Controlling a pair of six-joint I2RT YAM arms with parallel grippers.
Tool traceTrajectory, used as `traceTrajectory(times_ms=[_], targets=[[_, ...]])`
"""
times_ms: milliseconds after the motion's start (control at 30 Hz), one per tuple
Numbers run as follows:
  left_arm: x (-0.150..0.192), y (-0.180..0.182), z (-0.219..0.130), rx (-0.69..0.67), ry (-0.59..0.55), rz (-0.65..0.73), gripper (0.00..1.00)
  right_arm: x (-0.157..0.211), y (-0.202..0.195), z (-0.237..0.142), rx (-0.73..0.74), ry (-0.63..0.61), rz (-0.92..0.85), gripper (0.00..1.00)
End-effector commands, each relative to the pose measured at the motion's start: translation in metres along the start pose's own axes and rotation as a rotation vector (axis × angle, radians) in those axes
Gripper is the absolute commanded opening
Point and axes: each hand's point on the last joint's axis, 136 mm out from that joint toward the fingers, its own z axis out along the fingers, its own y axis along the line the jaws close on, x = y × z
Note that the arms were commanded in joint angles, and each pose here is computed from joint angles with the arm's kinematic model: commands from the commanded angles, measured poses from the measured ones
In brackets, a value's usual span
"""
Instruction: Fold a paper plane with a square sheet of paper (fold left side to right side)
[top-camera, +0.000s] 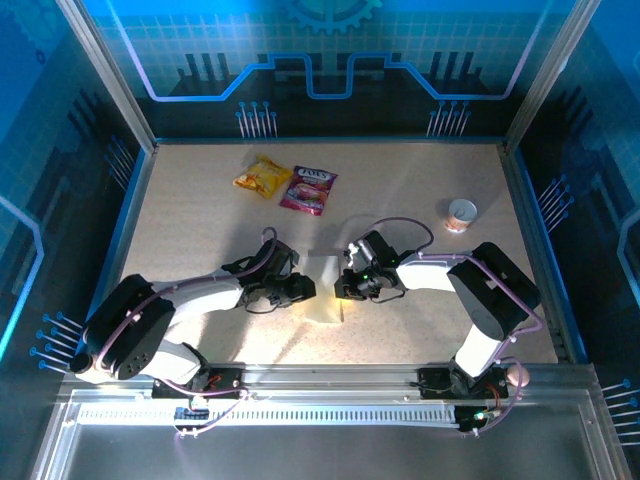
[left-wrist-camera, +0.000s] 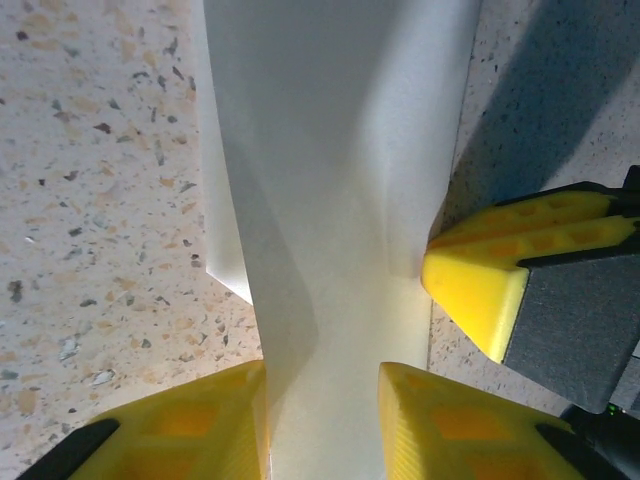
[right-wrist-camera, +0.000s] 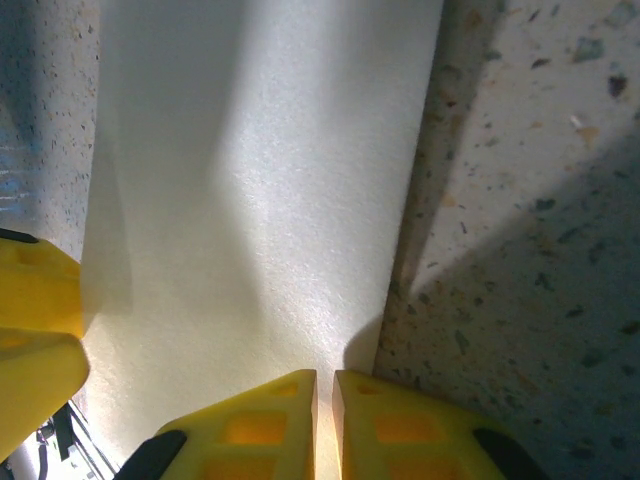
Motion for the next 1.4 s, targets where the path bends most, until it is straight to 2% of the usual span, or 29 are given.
traceTrajectory(times_ms=[0,200,467,633,867,1100,1267,1367], targets=[[0.004,-0.003,0.001,0.025,0.025,0.007,0.32,0.023,-0.024,0.008,0.089,0.067,0.023,0.15],[0.006,0.000,0.006,0.009,0.046,-0.014,0.15,0.021,-0.021,0.005,0.082,0.056,0.016,0.15],[0.006,-0.004,0.001,0.015,0.049,-0.054,0.00,0.002,0.005,-0.022,0.052,-0.043,-0.093,0.19],[0.011,-0.012,0.000,0.042,0.081,-0.160,0.00,0.008,0.009,-0.054,0.111,-0.129,-0.224,0.34],[0.019,-0.013,-0.002,0.016,0.136,-0.237,0.00,0.050,0.022,-0.081,0.253,-0.252,-0.496,0.56],[0.020,-0.017,-0.005,0.002,0.160,-0.257,0.00,0.089,0.041,-0.072,0.346,-0.339,-0.751,0.71],[0.019,-0.019,-0.007,-0.001,0.161,-0.262,0.00,0.104,0.052,-0.050,0.469,-0.306,-0.920,0.79],[0.019,-0.020,-0.007,0.000,0.161,-0.265,0.00,0.105,0.055,-0.034,0.511,-0.266,-0.964,0.79]])
